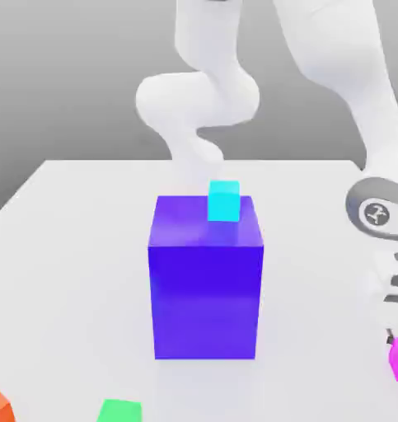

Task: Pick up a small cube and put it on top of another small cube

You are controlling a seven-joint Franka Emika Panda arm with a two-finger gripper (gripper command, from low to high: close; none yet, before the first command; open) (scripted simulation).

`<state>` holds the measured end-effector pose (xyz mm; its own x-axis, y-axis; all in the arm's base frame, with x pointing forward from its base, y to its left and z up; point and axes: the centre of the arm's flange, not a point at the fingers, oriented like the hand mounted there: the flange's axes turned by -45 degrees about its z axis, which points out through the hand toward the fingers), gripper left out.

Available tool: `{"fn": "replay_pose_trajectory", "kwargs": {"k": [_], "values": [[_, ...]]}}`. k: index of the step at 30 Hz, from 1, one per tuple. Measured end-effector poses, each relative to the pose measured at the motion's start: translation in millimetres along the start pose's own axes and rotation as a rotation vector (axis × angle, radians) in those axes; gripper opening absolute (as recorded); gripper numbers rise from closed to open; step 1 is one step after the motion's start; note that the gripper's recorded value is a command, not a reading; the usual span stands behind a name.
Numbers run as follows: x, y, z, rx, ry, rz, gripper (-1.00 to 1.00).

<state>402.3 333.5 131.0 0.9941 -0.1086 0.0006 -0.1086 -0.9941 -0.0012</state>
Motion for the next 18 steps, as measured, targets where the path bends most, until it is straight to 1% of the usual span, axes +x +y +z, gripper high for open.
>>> {"fn": "replay_pose_trajectory", "kwargs": {"k": [6,11,15,18], "values": [[-0.4,-0.2,4.1,0.002,0.001,0.0,-1.0],[3.9,3.2,-51.3,0.001,0.0,0.009,-1.0],[73.9,88.7,-67.2,-0.02,-0.003,0.178,-1.0],[111.9,159.1,-75.6,-0.025,-0.006,0.303,-1.0]]}}
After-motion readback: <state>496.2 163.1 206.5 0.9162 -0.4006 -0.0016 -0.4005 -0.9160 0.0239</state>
